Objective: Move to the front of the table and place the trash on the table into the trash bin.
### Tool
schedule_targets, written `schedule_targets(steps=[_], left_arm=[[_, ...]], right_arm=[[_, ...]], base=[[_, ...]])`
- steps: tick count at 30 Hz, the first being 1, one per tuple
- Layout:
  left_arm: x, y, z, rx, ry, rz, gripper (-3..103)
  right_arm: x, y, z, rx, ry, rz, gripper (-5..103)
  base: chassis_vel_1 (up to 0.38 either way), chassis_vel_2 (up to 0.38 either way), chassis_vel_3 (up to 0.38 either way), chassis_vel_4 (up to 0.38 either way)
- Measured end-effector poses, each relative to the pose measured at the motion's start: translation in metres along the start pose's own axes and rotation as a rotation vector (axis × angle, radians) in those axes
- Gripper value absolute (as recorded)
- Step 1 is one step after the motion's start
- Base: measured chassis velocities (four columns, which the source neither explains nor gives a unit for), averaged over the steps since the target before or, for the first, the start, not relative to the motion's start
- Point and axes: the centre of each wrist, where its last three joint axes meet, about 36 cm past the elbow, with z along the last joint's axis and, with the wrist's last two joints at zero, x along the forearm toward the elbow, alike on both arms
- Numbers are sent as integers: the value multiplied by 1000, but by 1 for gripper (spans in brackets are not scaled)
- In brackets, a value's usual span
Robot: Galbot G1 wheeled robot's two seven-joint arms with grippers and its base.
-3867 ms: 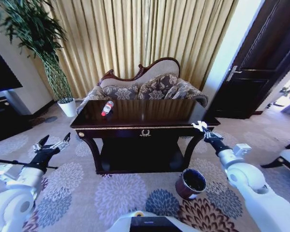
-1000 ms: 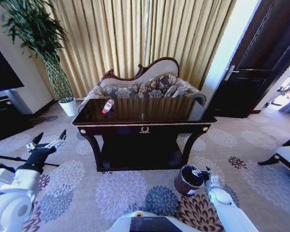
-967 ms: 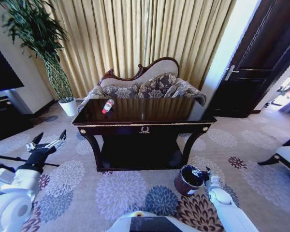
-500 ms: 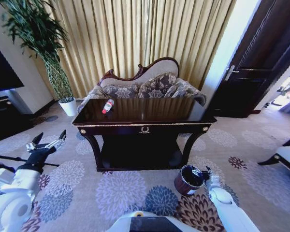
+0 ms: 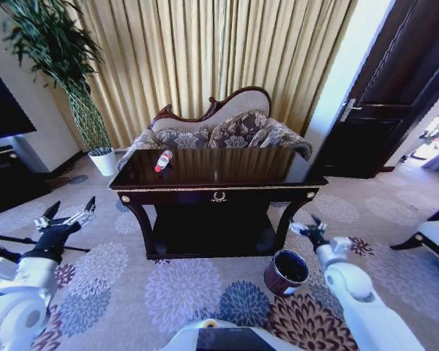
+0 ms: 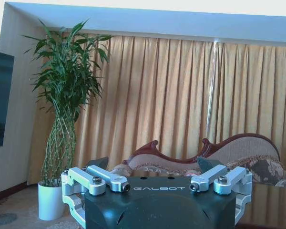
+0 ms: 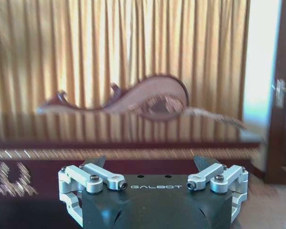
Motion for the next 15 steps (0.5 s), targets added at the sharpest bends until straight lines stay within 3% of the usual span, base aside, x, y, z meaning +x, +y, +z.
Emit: schedule_targets(steps=[5, 15], left_arm=[[0, 1, 0, 1, -1, -3, 100], [0, 2, -1, -4, 4, -7, 100]], right_arm=[[6, 16, -34, 9, -46, -32, 100], [14, 28, -64, 18, -62, -65, 100]], base=[[0, 0, 0, 0], [0, 0, 0, 0]])
